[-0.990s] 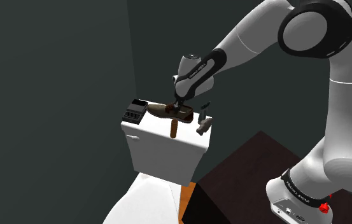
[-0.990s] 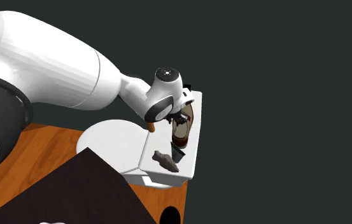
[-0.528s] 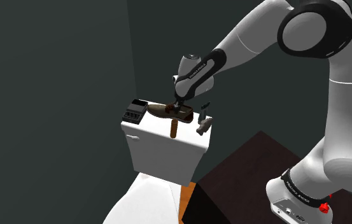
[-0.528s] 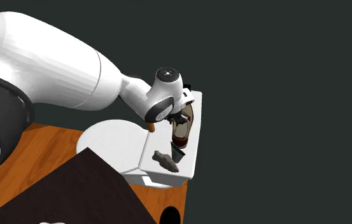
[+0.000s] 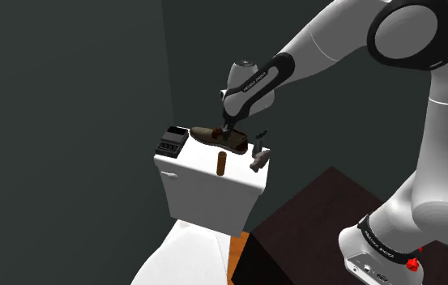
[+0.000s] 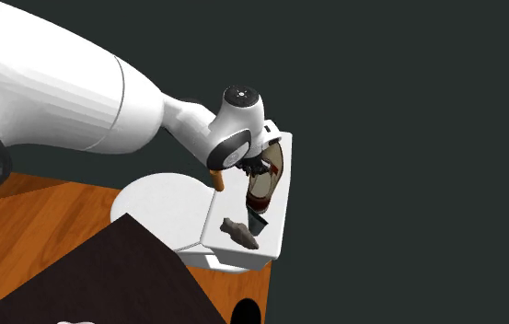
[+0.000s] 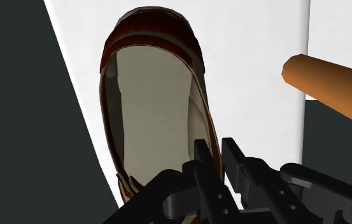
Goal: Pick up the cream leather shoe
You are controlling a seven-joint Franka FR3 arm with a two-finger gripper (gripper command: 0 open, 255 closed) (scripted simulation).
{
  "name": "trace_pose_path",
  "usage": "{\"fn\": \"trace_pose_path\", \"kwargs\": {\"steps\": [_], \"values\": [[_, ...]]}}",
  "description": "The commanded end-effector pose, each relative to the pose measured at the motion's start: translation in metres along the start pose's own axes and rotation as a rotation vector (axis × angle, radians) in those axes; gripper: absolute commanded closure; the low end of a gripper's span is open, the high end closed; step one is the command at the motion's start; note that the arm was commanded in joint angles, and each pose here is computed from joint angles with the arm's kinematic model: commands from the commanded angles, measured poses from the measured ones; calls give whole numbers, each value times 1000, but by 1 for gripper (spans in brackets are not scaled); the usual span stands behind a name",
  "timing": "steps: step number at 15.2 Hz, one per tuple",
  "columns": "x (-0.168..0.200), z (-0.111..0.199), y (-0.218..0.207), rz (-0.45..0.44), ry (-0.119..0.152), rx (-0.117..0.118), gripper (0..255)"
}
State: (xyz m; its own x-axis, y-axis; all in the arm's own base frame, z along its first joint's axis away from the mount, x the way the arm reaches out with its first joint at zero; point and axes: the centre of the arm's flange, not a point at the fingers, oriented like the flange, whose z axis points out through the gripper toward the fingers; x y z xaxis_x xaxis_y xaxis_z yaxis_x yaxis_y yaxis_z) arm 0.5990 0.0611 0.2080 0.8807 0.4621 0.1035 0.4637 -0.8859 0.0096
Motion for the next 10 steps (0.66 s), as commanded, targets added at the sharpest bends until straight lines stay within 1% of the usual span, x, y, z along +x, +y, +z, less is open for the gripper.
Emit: {"fn": "trace_pose_path", "kwargs": {"steps": [1, 8, 10], "values": [[2, -11, 0, 0, 2, -1, 255], [6, -48, 0, 0, 2, -1, 255], [6, -49, 0, 0, 2, -1, 255]]}}
